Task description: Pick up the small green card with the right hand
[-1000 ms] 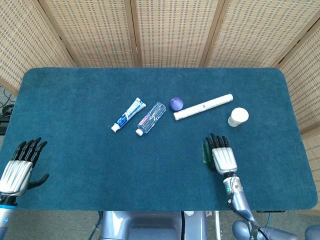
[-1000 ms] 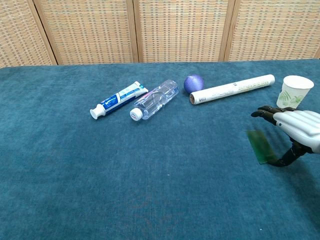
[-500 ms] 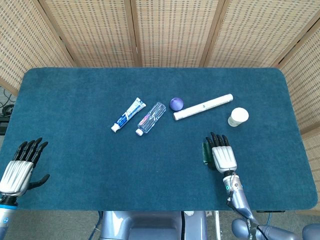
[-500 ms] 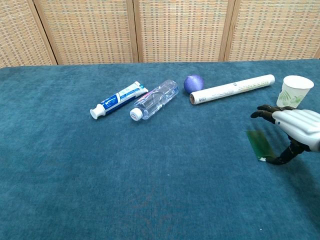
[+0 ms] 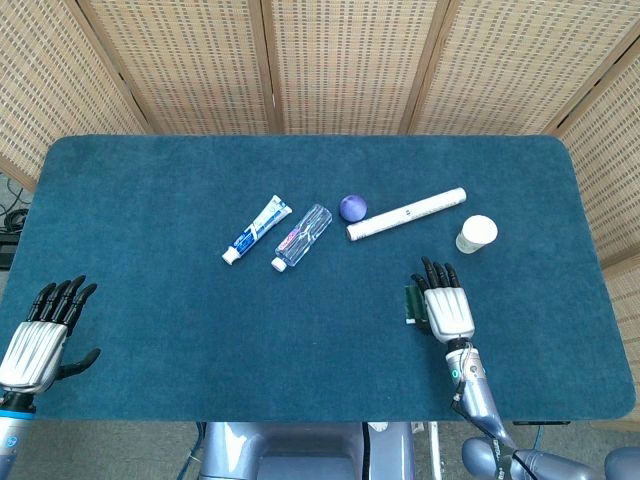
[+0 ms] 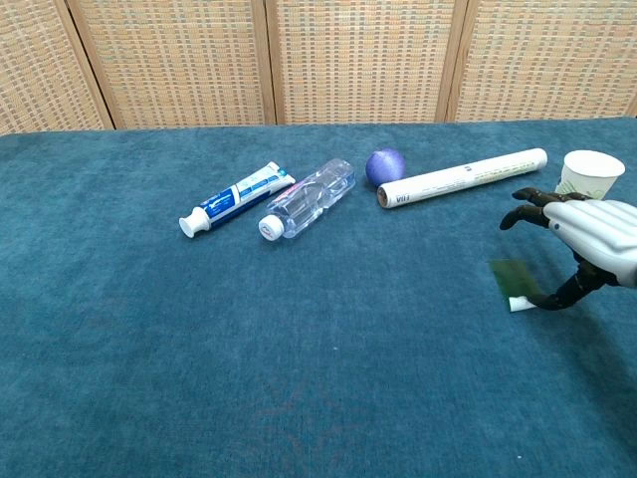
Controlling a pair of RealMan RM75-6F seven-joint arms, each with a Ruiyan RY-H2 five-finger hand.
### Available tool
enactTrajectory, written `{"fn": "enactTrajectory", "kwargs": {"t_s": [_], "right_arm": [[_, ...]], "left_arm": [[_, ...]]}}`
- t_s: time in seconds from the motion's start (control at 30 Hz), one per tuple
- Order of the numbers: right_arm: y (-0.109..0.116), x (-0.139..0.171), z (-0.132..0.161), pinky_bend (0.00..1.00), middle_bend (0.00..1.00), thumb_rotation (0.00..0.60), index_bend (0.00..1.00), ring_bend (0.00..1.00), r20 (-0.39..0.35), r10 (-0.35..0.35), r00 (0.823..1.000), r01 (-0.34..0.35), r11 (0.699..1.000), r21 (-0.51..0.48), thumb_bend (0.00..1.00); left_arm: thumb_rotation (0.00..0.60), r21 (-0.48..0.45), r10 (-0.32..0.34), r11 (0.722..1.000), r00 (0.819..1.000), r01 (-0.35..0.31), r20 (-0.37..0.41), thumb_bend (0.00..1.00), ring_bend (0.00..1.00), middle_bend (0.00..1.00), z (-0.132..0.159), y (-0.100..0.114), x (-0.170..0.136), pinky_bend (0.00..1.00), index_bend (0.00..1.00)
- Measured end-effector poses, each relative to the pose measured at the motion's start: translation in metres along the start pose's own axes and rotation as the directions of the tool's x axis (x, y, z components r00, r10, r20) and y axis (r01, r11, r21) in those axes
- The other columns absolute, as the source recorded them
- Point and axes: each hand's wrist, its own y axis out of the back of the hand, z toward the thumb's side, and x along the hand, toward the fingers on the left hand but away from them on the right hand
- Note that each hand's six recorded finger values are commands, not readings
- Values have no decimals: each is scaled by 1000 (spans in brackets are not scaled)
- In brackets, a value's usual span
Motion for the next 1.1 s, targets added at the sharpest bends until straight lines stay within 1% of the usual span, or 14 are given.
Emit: {"fn": "enactTrajectory", "kwargs": {"t_s": [0.2, 0.63, 0.9, 1.1], "right_arm": [[11, 1, 1, 0, 0, 600, 200, 0, -6, -30, 1000, 30, 1000, -5, 363], [29, 10, -3, 0, 0, 600, 200, 0, -4, -69, 998, 69, 998, -6, 362], [27, 25, -22, 0, 0, 600, 200, 0, 30, -61, 998, 61, 998, 2, 344], [24, 37, -31, 0, 0, 600, 200, 0, 40, -50, 998, 50, 999, 10, 337]], "left_arm": [[600, -2, 3, 1000, 1000, -3, 2, 247, 0, 0, 0, 1, -1, 0, 0], [600, -2, 4, 1000, 1000, -4, 7, 248, 0, 0, 2, 2, -1, 0, 0], [600, -1, 1, 1000, 1000, -1, 12, 247, 0, 0, 3, 1, -2, 0, 0], [600, 2, -1, 1000, 1000, 1, 18, 247, 0, 0, 5, 0, -2, 0, 0]]}}
